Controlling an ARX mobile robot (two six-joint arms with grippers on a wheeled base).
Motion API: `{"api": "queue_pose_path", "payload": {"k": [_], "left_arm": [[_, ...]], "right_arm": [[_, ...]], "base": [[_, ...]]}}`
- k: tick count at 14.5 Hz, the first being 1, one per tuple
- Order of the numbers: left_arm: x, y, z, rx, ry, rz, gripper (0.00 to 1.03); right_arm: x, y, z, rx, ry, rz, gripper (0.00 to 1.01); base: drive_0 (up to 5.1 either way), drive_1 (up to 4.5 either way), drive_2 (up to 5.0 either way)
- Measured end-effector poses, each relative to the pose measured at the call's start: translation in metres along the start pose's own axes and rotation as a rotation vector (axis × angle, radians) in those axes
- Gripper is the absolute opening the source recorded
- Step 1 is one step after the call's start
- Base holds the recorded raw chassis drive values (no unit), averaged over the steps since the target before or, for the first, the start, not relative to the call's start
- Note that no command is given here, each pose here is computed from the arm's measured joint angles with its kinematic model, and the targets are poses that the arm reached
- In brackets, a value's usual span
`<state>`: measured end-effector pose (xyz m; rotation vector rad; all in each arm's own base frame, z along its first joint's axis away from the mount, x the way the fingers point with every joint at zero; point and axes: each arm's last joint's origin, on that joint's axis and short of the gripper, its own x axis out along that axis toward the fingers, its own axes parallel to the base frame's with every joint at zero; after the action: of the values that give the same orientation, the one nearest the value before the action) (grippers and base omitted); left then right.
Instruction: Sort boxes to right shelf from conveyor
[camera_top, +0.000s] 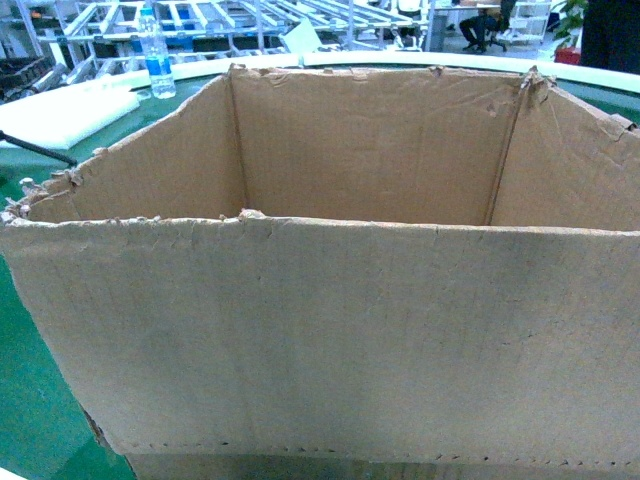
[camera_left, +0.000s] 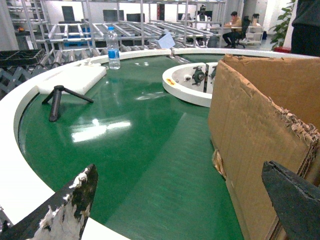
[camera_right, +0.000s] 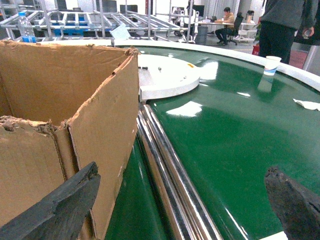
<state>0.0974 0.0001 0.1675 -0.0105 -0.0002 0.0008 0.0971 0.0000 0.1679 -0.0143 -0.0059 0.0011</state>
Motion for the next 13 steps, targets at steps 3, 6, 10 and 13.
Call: {"api": "queue_pose_path", "payload": {"k": [3, 6, 10, 13], "left_arm": [[0.000, 0.000, 0.000, 0.000, 0.000, 0.000, 0.98], [0.000, -0.001, 0.002, 0.000, -0.023, -0.013, 0.98], [0.016, 0.000, 0.037, -0.003, -0.110, -0.011, 0.98], [0.043, -0.003, 0.078, -0.011, -0.125, -0.039, 0.98]], "right_arm": [[0.000, -0.001, 0.000, 0.027, 0.001, 0.040, 0.98], [0.000, -0.002, 0.003, 0.041, -0.029, 0.049, 0.98], [0.024, 0.008, 0.037, 0.004, -0.083, 0.085, 0.98], [0.054, 0.024, 0.074, -0.048, -0.082, 0.146, 0.98]], "base": [[0.0, 0.00, 0.0], [0.0, 0.00, 0.0], [0.0, 0.00, 0.0], [0.0, 0.00, 0.0]]}}
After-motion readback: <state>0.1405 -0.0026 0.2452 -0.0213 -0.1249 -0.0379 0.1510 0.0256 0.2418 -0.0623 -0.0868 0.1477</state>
